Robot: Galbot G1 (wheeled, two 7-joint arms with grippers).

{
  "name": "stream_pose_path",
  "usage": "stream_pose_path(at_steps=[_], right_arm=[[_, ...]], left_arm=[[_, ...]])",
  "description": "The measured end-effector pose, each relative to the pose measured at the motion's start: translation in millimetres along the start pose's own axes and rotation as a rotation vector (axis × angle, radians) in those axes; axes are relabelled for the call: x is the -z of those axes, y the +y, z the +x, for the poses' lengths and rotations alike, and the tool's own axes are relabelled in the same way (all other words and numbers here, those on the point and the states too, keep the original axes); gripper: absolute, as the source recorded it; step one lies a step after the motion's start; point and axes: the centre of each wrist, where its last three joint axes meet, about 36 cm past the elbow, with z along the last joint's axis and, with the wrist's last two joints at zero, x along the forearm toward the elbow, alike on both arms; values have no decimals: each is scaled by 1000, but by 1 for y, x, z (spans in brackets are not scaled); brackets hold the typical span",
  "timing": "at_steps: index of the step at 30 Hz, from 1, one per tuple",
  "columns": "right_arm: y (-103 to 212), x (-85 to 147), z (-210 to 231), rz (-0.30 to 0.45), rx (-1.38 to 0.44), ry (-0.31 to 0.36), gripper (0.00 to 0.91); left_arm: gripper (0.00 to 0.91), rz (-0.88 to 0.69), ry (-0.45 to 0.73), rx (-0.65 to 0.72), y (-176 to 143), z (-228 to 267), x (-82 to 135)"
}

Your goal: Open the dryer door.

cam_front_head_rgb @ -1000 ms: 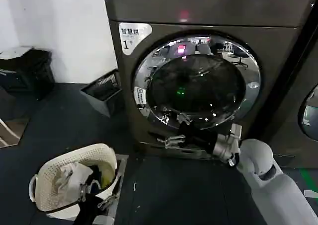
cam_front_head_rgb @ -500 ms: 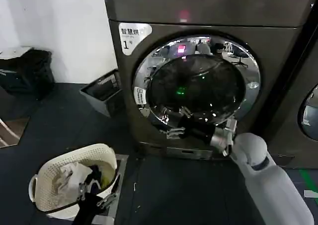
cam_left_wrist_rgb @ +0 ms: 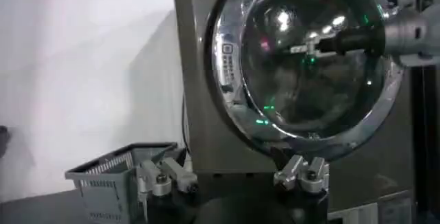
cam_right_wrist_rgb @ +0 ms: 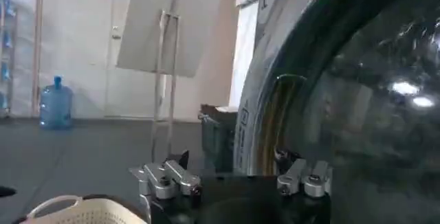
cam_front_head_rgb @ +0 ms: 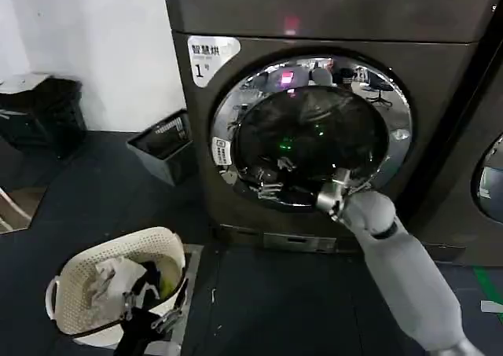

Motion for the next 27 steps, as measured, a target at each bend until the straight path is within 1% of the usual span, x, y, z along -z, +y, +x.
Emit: stream_pose_path(at_steps=[7,13,27], right_arm=[[-6,-5,-16,-21,-8,10,907],[-3,-9,-26,-35,6,14,907],[-6,-10,-45,-52,23,14,907]], left_arm=[[907,0,0,7,0,2,0],[907,4,-2,7,-1,3,1],[907,16,3,-15,-4,3,7]])
